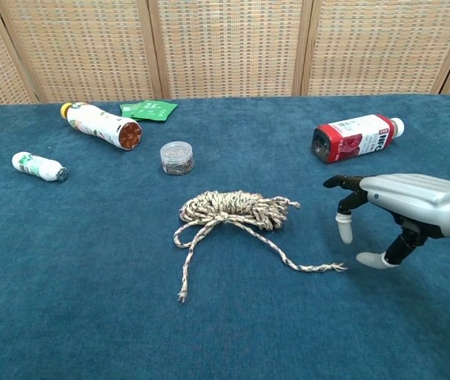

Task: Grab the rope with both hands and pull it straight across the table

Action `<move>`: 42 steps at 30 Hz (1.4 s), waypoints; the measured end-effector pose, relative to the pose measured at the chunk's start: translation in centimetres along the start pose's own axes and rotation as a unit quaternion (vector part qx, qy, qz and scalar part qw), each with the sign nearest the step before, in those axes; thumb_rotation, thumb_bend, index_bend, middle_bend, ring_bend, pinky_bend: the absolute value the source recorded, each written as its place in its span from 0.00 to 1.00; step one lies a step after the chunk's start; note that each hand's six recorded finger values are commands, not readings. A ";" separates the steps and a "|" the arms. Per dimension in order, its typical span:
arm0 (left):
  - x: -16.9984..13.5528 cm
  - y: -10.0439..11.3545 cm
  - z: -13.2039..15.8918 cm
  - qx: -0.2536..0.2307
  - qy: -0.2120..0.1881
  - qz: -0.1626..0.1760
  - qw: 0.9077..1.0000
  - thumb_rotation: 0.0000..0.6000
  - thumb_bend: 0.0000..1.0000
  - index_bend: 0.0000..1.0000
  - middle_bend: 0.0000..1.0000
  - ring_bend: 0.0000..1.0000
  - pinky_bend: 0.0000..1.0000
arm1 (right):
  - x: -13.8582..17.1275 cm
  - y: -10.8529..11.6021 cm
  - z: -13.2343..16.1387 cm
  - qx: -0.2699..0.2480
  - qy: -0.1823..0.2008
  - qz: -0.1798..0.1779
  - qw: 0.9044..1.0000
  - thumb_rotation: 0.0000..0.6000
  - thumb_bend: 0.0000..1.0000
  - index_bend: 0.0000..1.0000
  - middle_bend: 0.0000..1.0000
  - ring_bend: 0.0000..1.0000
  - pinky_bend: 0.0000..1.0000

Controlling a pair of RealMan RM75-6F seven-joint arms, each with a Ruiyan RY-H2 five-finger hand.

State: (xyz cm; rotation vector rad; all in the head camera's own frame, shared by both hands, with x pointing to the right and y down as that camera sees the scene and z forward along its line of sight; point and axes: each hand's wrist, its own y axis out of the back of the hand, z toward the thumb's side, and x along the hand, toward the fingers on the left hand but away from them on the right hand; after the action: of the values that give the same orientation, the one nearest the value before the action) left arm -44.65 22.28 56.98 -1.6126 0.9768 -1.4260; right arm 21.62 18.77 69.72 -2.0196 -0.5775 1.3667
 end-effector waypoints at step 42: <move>0.2 -0.2 0.1 -0.001 0.001 -0.004 1.000 1.00 0.00 0.00 0.00 0.00 0.00 | -2.4 -2.8 1.7 0.016 -0.002 0.034 0.999 1.00 0.44 0.63 0.00 0.00 0.00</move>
State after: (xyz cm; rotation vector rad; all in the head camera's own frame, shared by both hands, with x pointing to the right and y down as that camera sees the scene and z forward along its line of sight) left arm -44.51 22.19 57.19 -1.6181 0.9747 -1.4331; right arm 19.13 19.59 72.82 -2.0285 -0.4879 1.4109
